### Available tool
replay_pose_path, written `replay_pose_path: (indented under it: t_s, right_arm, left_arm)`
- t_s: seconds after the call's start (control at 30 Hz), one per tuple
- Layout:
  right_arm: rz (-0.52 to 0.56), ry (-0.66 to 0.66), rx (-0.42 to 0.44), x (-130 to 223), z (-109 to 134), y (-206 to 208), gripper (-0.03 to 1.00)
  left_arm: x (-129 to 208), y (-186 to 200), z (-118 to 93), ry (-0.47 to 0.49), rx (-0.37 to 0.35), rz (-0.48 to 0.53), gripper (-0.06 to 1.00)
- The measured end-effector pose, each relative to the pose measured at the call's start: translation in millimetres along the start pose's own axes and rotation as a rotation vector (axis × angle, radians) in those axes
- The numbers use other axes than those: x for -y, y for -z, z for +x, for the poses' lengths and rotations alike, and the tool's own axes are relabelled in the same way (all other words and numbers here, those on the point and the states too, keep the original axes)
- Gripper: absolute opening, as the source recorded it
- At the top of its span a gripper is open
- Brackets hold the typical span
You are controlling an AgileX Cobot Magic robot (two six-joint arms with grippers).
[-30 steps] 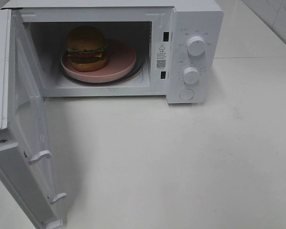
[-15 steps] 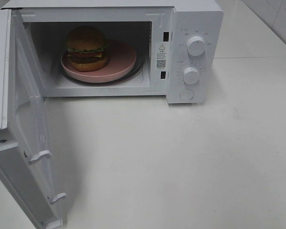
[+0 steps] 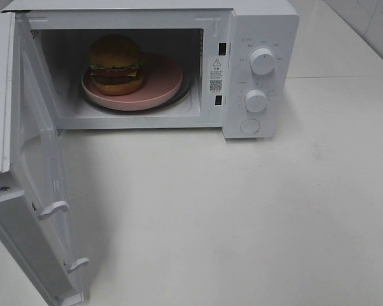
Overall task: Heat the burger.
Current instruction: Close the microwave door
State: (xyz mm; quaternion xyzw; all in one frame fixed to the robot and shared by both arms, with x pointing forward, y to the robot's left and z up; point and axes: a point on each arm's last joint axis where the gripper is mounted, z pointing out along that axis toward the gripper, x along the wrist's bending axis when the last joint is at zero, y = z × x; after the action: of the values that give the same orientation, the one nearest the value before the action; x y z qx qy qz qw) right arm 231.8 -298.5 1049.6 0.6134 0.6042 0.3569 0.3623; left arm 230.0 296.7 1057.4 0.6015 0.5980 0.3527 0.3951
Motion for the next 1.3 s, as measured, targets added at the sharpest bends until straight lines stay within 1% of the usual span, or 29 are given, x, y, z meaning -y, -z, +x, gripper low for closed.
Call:
replay_pose_path:
  t_s: [0.17,0.2,0.23,0.27,0.3,0.33,0.37,0.4,0.43,0.47,0.5,0.53,0.57,0.6,0.63,0.67,0.73,0.77,0.83,0.87,0.9,0.93,1.0,1.03,1.07,1.13,1.17,1.2,1.3]
  right_arm:
    - [0.000,0.000,0.000,0,0,0,0.74]
    - [0.000,0.000,0.000,0,0,0,0.74]
    - [0.000,0.000,0.000,0,0,0,0.74]
    - [0.000,0.000,0.000,0,0,0,0.74]
    - [0.000,0.000,0.000,0,0,0,0.74]
    - [0.000,0.000,0.000,0,0,0,0.74]
    - [0.000,0.000,0.000,0,0,0,0.74]
    - [0.000,0.000,0.000,0,0,0,0.74]
    - [0.000,0.000,0.000,0,0,0,0.74]
    - [0.000,0.000,0.000,0,0,0,0.74]
    - [0.000,0.000,0.000,0,0,0,0.74]
    - [0.000,0.000,0.000,0,0,0,0.74]
    - [0.000,0.000,0.000,0,0,0,0.74]
    - [0.000,0.000,0.000,0,0,0,0.74]
    - [0.000,0.000,0.000,0,0,0,0.74]
    - [0.000,0.000,0.000,0,0,0,0.74]
    - [0.000,0.000,0.000,0,0,0,0.74]
    - [0.000,0.000,0.000,0,0,0,0.74]
    - [0.000,0.000,0.000,0,0,0,0.74]
    - [0.000,0.000,0.000,0,0,0,0.74]
    - [0.000,0.000,0.000,0,0,0,0.74]
    - [0.000,0.000,0.000,0,0,0,0.74]
    - [0.000,0.000,0.000,0,0,0,0.74]
    - [0.000,0.000,0.000,0,0,0,0.74]
    - [0.000,0.000,0.000,0,0,0,0.74]
    - [0.000,0.000,0.000,0,0,0,0.74]
    - [0.000,0.000,0.000,0,0,0,0.74]
    - [0.000,0.000,0.000,0,0,0,0.74]
    - [0.000,0.000,0.000,0,0,0,0.74]
  left_arm:
    - [-8,5,0,-0.001,0.000,-0.027,0.95]
    - [-14,5,0,-0.001,-0.001,-0.033,0.90]
    - [-14,5,0,-0.001,-0.001,-0.033,0.90]
    - [-17,3,0,-0.001,-0.003,-0.030,0.86]
    - [-22,-2,0,-0.002,-0.007,-0.012,0.76]
    - [-22,-2,0,-0.002,-0.007,-0.012,0.76]
    - [-24,-5,0,-0.001,-0.008,0.000,0.69]
    - [-27,-11,1,0.000,-0.010,0.027,0.55]
    - [-27,-11,1,0.000,-0.010,0.027,0.55]
    - [-32,-18,1,0.001,-0.013,0.047,0.40]
    - [-35,-22,2,-0.001,-0.018,0.055,0.30]
    - [-35,-22,2,-0.001,-0.018,0.055,0.30]
    - [-40,-29,3,-0.009,-0.031,0.066,0.12]
    - [-42,-34,4,-0.015,-0.039,0.071,0.06]
    - [-42,-34,4,-0.015,-0.039,0.071,0.06]
    - [-47,-42,6,-0.026,-0.053,0.083,0.01]
    - [-49,-46,6,-0.026,-0.053,0.090,0.00]
    - [-55,-54,7,-0.051,-0.064,0.081,0.00]
    - [-58,-58,7,-0.063,-0.064,0.072,0.00]
    - [-64,-66,7,-0.090,-0.063,0.027,0.00]
    - [-64,-66,7,-0.090,-0.063,0.027,0.00]
    - [-65,-77,8,-0.113,-0.061,-0.015,0.00]
    - [-65,-82,8,-0.118,-0.060,-0.026,0.00]
    - [-63,-91,8,-0.119,-0.053,-0.056,0.00]
    - [-63,-91,8,-0.119,-0.053,-0.056,0.00]
    - [-56,-106,8,-0.124,-0.052,-0.109,0.00]
    - [-56,-106,8,-0.124,-0.052,-0.109,0.00]
    - [-51,-115,9,-0.125,-0.054,-0.141,0.00]
    - [-42,-128,10,-0.125,-0.057,-0.174,0.00]
